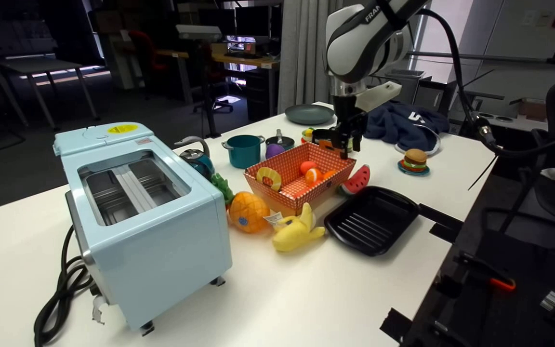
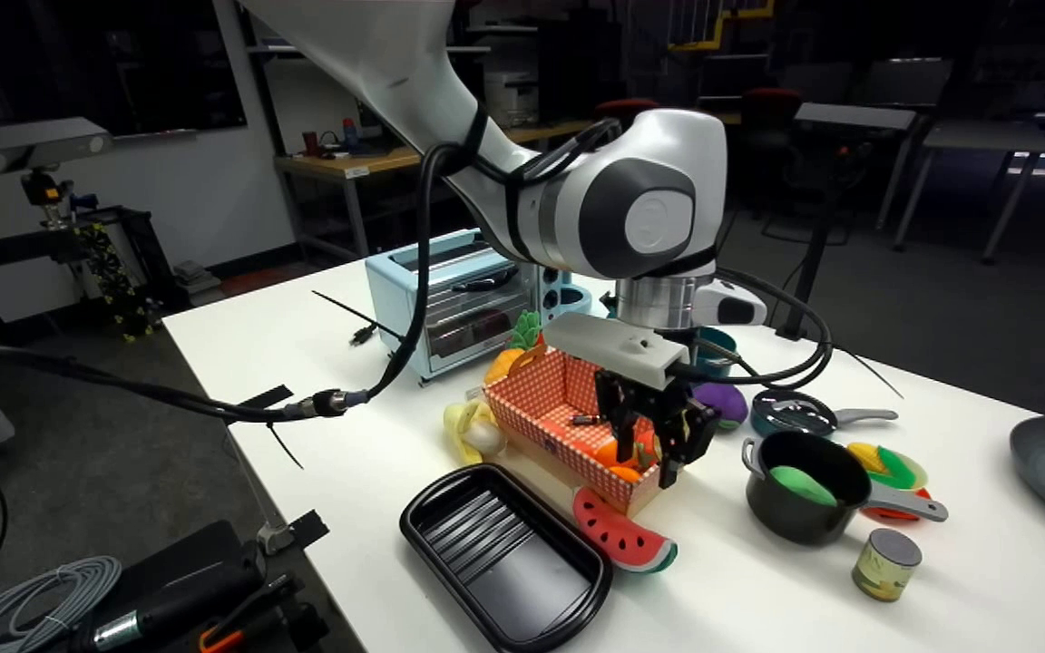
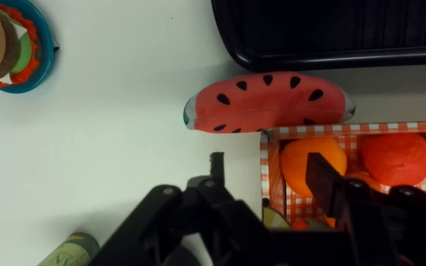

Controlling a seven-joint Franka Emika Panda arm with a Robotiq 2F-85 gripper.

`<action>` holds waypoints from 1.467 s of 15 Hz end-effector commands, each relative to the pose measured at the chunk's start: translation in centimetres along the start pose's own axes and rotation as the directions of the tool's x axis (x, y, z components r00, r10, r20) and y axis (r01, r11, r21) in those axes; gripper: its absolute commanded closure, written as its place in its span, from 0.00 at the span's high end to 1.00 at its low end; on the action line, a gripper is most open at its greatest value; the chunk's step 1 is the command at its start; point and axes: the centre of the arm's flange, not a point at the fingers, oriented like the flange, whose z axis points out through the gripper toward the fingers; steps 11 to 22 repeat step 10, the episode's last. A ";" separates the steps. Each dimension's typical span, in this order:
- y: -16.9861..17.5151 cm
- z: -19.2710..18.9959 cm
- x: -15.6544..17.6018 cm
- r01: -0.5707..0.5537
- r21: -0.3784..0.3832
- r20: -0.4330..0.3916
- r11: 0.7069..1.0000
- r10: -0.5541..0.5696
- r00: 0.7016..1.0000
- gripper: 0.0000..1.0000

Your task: Pick up the basket and slightly move it to the right.

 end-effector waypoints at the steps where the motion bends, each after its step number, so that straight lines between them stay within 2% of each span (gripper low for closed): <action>1: -0.1 -2.8 -1.0 -0.021 0.025 -0.049 0.999 0.022 0.999 0.90; 2: -0.3 -3.6 -1.0 -0.019 0.028 -0.066 0.999 0.021 0.998 0.99; 3: -0.5 -4.3 -1.0 -0.021 0.030 -0.084 0.999 0.024 0.996 1.00; 8: -1.3 -7.1 -1.0 -0.053 0.034 -0.129 0.998 0.057 0.990 1.00; 9: -0.8 -6.1 -0.2 -0.020 0.018 -0.107 1.000 0.022 0.994 1.00; 22: -0.9 -6.4 -0.3 -0.027 0.019 -0.114 0.999 0.029 0.993 1.00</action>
